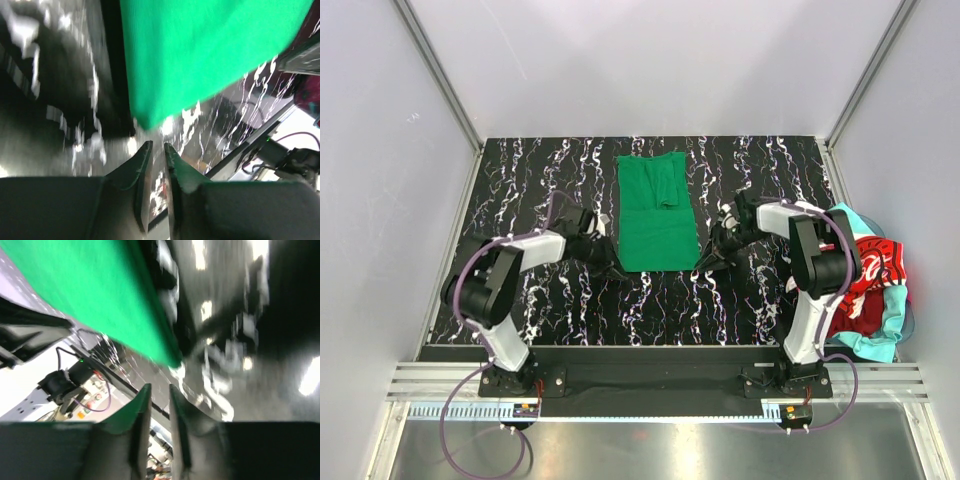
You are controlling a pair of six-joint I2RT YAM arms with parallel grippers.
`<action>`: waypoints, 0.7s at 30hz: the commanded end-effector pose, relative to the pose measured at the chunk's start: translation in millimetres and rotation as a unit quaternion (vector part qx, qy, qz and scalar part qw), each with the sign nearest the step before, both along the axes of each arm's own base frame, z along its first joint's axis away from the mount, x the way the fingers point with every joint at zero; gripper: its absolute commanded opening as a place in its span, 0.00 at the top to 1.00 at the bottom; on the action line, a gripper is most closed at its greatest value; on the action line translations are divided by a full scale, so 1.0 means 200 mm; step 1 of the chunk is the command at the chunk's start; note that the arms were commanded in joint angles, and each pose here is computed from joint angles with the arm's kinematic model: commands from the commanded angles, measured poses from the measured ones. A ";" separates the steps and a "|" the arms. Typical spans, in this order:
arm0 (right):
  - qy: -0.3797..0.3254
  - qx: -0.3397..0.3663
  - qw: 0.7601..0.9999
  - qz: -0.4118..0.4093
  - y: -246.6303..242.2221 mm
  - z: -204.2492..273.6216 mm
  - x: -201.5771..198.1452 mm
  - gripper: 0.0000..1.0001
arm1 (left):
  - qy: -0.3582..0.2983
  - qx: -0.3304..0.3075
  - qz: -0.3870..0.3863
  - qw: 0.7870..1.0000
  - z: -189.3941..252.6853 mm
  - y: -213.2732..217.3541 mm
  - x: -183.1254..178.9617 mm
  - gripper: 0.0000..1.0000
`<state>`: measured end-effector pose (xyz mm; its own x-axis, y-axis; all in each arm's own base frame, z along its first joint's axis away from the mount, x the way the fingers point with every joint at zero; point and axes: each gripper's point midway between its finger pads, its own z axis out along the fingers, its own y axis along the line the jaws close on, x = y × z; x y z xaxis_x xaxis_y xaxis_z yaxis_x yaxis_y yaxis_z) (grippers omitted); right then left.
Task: Fold and stack the t-shirts
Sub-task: Fold the tshirt
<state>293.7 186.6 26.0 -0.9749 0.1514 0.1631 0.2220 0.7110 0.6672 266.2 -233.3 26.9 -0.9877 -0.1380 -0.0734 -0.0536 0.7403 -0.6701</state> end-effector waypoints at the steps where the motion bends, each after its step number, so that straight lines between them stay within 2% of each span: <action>1: -0.027 -0.050 0.998 0.008 -0.08 0.11 -0.07 0.70 | -0.047 0.029 -0.003 0.998 0.14 0.07 -0.03 0.79; 3: -0.021 -0.058 0.998 0.006 -0.10 0.11 -0.11 0.63 | -0.046 0.030 0.002 0.999 0.17 0.09 -0.06 0.73; 5: -0.032 -0.057 0.998 -0.002 -0.10 0.12 -0.11 0.49 | -0.046 0.024 0.016 0.999 0.21 0.09 -0.06 0.59; 8: -0.025 -0.046 0.998 -0.026 -0.08 0.07 -0.10 0.37 | -0.022 0.013 0.052 0.998 0.19 0.09 -0.05 0.49; 10: -0.031 -0.039 0.997 -0.062 -0.06 0.06 -0.03 0.33 | -0.017 -0.001 0.080 0.997 0.18 0.08 0.00 0.46; 11: -0.027 -0.039 0.996 -0.074 -0.05 0.04 -0.03 0.32 | 0.012 -0.004 0.106 0.994 0.14 0.07 0.01 0.45; 15: -0.037 -0.039 0.992 -0.117 -0.05 0.00 0.05 0.32 | 0.024 -0.023 0.154 0.988 0.10 0.04 0.11 0.44; 21: -0.036 -0.059 0.989 -0.129 -0.07 -0.06 0.08 0.36 | 0.040 0.023 0.208 0.977 0.01 0.11 0.14 0.46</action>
<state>292.6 178.7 25.8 -0.9216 0.3676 0.1243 0.3602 0.6913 0.6264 275.0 -217.9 28.8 -0.8962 -0.4426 0.0301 -0.3613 0.6889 -0.6284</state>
